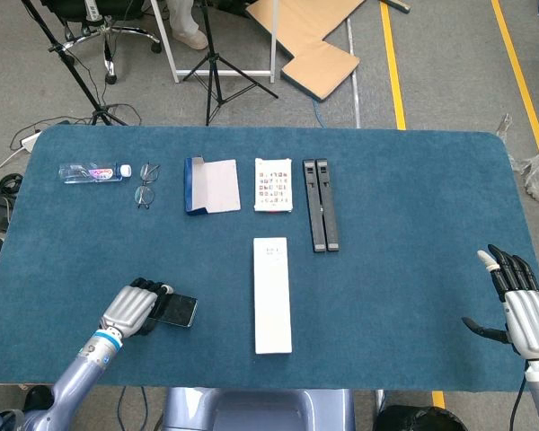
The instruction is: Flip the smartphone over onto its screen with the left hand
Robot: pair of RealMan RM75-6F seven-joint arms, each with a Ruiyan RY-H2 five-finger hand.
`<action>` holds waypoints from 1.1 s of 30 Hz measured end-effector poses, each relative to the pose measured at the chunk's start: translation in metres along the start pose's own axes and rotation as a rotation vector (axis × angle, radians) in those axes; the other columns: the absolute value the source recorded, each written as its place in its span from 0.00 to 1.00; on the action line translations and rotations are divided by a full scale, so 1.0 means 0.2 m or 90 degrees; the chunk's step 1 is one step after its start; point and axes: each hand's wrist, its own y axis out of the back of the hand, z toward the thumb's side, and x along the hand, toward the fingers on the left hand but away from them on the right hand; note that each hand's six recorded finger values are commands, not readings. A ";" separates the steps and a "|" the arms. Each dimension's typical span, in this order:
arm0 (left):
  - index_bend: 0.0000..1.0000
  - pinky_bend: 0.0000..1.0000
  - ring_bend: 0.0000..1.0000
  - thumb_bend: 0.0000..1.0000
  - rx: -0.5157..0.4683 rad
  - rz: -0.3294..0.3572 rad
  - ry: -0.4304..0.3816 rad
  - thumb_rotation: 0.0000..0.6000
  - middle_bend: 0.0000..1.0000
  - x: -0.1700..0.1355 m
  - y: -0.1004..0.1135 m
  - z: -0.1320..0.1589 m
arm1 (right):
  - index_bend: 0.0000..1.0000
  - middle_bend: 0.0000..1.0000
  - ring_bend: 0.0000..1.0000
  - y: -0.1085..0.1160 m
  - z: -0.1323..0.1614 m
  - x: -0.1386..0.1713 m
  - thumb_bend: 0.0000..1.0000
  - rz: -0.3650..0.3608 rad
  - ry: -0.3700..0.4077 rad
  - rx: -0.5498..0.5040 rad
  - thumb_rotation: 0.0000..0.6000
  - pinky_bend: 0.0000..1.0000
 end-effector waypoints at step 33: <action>0.16 0.11 0.05 0.75 -0.048 0.042 0.036 1.00 0.06 0.33 0.27 0.02 | 0.08 0.00 0.00 -0.04 -0.01 -0.01 0.00 0.016 -0.004 0.001 1.00 0.00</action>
